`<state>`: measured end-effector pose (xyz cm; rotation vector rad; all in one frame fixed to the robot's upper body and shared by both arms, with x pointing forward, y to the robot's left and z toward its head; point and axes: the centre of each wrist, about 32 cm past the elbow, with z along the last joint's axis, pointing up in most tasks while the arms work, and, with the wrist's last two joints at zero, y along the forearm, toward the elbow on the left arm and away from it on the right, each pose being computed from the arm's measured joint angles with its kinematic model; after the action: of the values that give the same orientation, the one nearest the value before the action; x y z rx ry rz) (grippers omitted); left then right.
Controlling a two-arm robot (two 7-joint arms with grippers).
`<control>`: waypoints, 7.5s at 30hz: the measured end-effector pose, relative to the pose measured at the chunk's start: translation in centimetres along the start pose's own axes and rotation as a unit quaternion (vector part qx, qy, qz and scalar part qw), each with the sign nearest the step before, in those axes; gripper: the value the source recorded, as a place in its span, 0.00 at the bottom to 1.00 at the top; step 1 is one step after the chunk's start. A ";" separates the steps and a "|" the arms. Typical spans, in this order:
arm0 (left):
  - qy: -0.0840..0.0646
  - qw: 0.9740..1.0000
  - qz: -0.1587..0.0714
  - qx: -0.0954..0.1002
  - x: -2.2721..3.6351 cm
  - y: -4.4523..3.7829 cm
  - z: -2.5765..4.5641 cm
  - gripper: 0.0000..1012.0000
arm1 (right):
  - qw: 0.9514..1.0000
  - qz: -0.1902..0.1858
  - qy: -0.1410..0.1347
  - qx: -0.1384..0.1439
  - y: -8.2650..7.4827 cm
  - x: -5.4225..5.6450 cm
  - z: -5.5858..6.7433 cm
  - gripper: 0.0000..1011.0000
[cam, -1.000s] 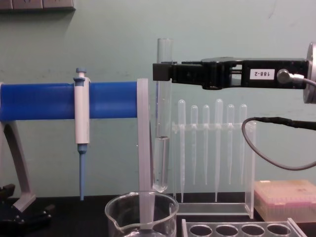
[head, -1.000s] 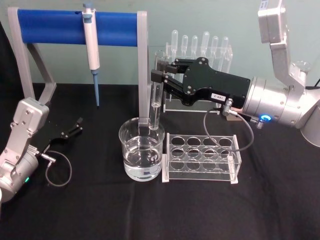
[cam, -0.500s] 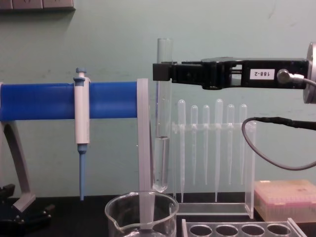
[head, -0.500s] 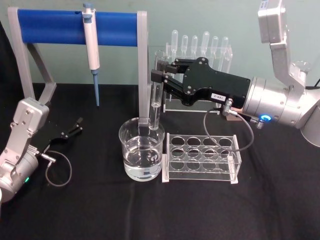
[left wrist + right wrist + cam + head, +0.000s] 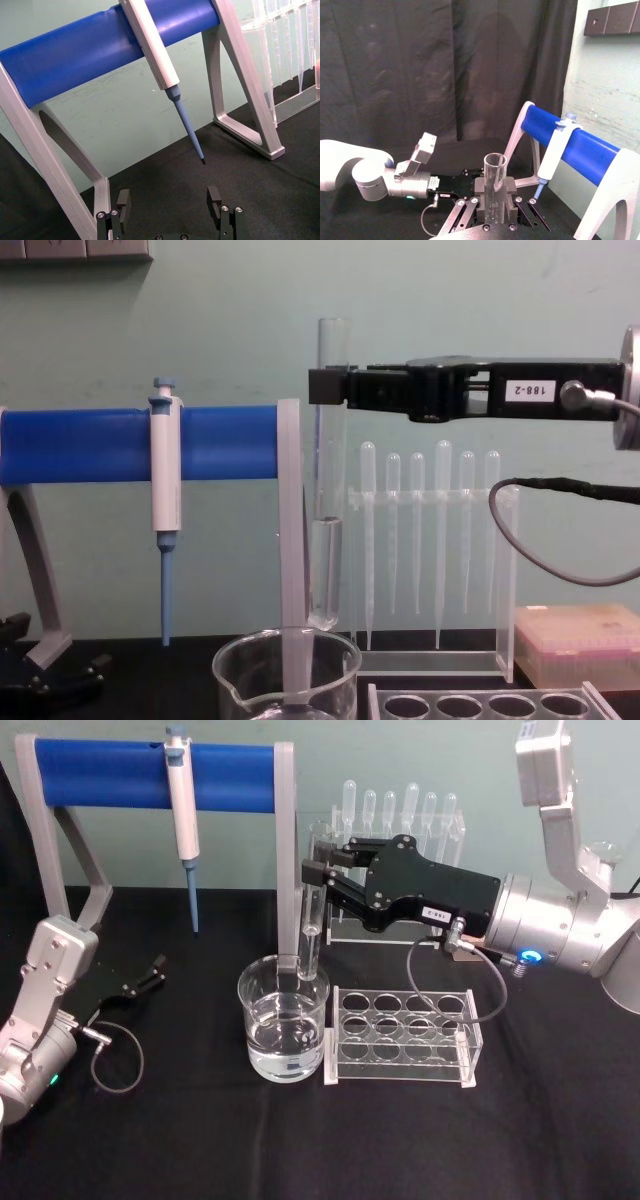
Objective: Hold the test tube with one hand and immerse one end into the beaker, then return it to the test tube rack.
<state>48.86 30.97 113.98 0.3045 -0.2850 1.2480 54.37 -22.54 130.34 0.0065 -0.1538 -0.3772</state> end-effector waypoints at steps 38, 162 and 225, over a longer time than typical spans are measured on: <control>0.000 1.000 0.000 0.000 0.00 0.00 0.00 0.99 | 1.000 -0.004 0.015 -0.017 1.7 -1.9 -8.3 0.24; 0.000 1.000 0.000 0.000 0.00 0.00 0.00 0.99 | 1.000 -0.021 0.004 -0.020 1.6 -2.6 -11.8 0.24; 0.000 1.000 0.000 0.000 0.00 0.00 0.00 0.99 | 1.000 -0.021 0.004 -0.020 1.6 -2.6 -11.8 0.24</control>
<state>48.86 30.97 113.98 0.3044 -0.2850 1.2480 54.30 -20.36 118.33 -0.0282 -0.1376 -0.4229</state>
